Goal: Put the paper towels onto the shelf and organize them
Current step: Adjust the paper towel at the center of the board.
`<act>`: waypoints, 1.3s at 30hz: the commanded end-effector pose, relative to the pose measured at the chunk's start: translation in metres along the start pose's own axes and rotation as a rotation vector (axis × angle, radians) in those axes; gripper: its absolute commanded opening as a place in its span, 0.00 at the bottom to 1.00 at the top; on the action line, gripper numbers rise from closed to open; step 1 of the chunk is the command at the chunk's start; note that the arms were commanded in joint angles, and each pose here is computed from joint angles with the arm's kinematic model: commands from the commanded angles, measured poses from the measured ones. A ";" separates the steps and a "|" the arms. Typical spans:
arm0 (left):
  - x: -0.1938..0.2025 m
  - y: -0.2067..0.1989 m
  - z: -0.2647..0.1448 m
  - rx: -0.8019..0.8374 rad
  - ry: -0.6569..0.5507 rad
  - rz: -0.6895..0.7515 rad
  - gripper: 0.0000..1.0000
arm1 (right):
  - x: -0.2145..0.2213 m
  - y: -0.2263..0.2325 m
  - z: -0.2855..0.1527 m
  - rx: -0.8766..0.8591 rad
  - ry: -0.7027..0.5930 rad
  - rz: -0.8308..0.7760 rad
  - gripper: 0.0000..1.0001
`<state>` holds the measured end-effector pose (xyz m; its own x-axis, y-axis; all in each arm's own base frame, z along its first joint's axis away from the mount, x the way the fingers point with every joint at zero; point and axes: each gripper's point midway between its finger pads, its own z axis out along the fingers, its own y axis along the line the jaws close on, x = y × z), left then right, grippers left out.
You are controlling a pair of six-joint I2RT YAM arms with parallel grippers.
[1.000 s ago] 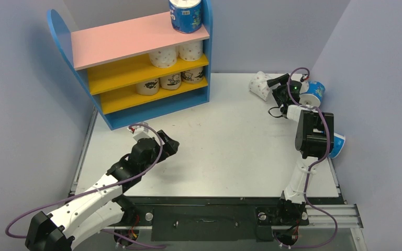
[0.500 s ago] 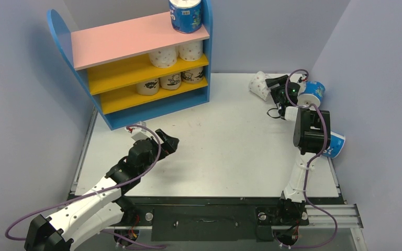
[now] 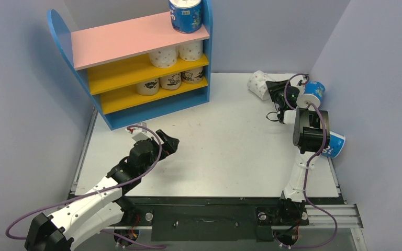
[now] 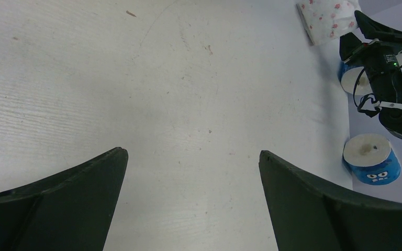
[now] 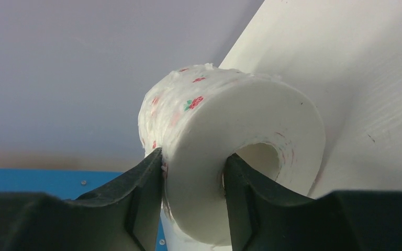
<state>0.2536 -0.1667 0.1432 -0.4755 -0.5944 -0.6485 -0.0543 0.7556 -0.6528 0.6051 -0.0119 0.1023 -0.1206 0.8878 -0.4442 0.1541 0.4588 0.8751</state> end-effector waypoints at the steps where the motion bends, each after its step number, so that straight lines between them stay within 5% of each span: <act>1: -0.012 -0.015 -0.002 0.050 -0.041 -0.021 0.97 | -0.023 0.038 -0.009 -0.139 -0.074 -0.005 0.31; 11: -0.014 -0.011 -0.015 0.060 -0.049 -0.048 0.97 | -0.032 0.082 -0.054 -0.184 -0.094 -0.010 0.25; 21: -0.014 0.004 -0.033 0.026 -0.049 -0.101 0.97 | 0.016 0.142 -0.159 -0.061 -0.018 -0.317 0.24; 28: -0.023 0.002 -0.045 0.055 -0.082 -0.123 0.97 | 0.076 0.169 -0.252 -0.063 0.124 -0.589 0.24; 39: -0.032 0.016 -0.054 0.012 -0.132 -0.124 0.97 | 0.148 0.154 -0.363 -0.093 0.457 -1.015 0.25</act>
<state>0.2193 -0.1287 0.1727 -0.3810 -0.7032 -0.6003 -0.0721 0.6699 -0.7389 0.2845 0.1723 0.2470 -0.4706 0.2136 -0.8561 -0.2140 0.9137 0.3456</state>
